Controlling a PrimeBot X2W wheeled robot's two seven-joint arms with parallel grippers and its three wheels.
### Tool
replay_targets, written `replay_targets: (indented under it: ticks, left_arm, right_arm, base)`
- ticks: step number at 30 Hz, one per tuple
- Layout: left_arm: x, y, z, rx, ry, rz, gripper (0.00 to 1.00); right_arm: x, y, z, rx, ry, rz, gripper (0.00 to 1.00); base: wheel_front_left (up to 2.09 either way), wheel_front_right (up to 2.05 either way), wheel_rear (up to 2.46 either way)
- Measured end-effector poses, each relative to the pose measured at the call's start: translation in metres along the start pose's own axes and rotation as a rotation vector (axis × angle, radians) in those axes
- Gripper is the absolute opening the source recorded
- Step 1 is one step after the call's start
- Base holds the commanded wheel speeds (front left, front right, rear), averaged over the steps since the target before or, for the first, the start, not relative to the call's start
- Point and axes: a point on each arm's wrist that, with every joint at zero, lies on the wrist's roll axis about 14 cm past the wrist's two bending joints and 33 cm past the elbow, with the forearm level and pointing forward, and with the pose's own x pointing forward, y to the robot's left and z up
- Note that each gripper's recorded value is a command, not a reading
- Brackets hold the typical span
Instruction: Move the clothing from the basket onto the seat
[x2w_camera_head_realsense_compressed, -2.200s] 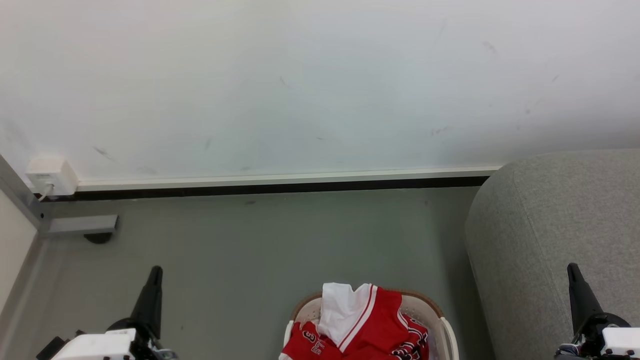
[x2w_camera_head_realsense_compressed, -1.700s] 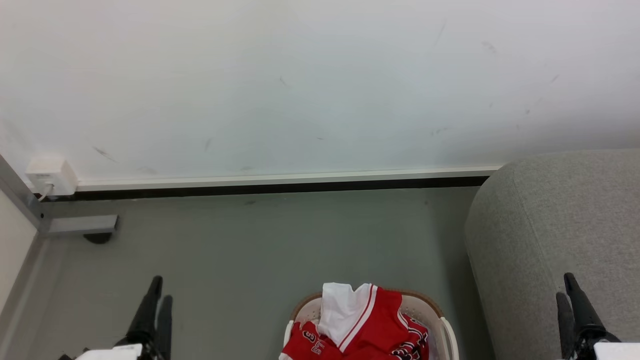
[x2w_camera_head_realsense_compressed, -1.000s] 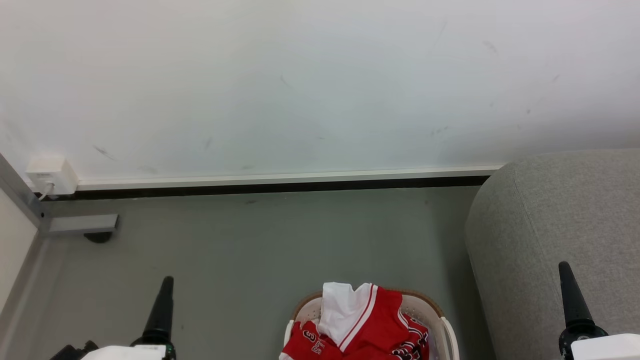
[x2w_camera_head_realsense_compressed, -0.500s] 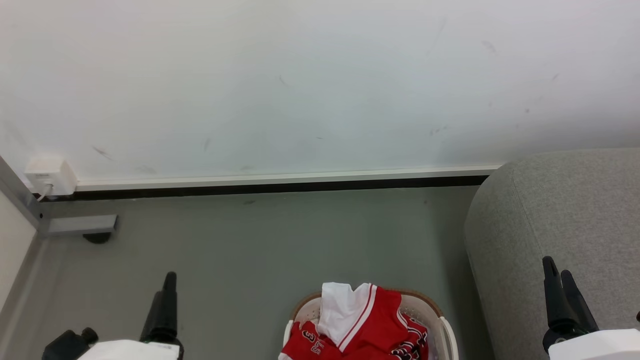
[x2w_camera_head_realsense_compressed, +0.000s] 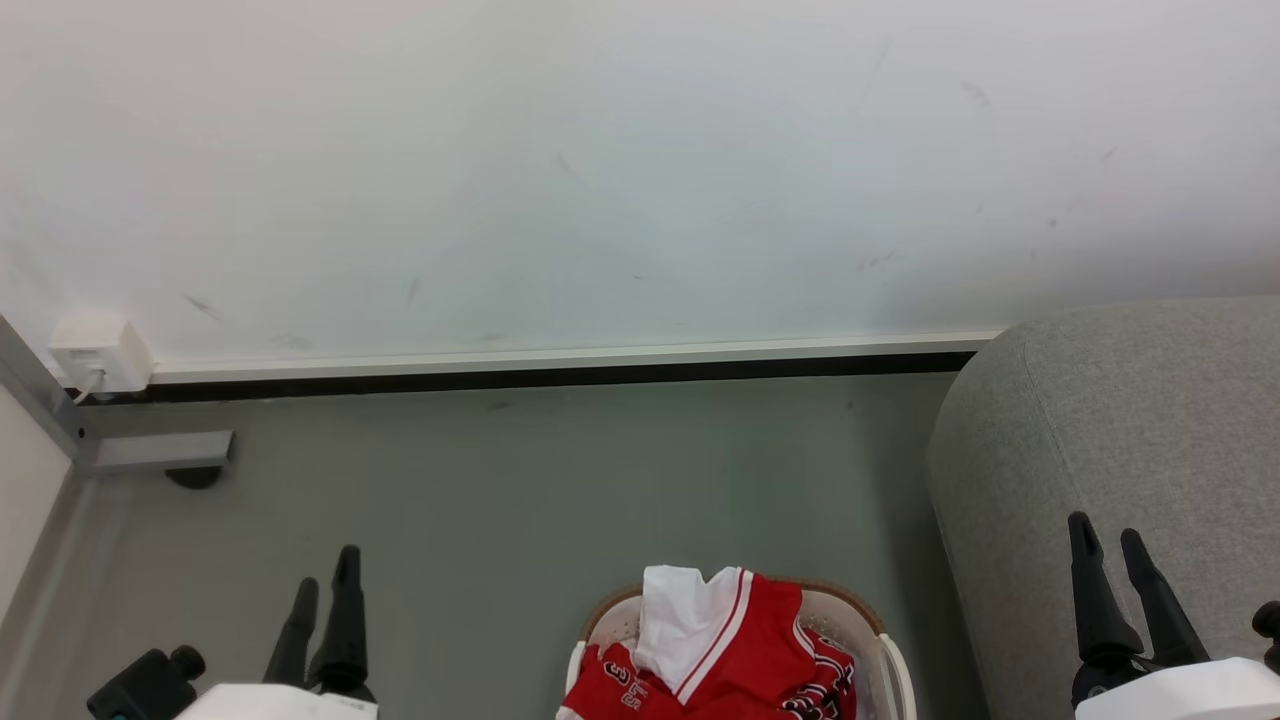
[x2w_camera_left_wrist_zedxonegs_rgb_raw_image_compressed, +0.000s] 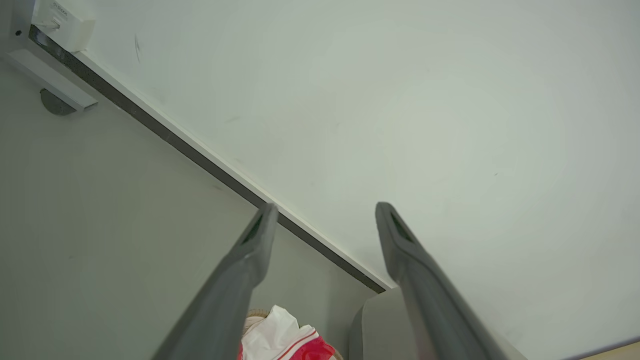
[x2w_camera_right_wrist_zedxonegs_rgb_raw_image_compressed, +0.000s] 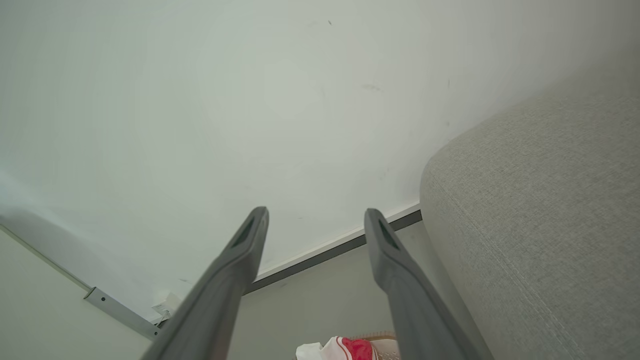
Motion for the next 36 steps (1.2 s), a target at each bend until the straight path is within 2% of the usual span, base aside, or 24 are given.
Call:
replay_targets:
  ticks: [21, 36]
  left_arm:
    - [-0.002, -0.009, 0.001, 0.297, -0.005, -0.069, 1.0]
    - [-0.005, -0.013, -0.006, 0.459, 0.011, -0.118, 1.0]
  right_arm:
    - [-0.003, 0.004, -0.002, -0.249, -0.003, 0.036, 1.0]
    - [-0.009, -0.007, -0.006, -0.342, -0.001, 0.014, 1.0]
  base:
    - [0.0, 0.0, 0.0]
    - [0.0, 0.0, 0.0]
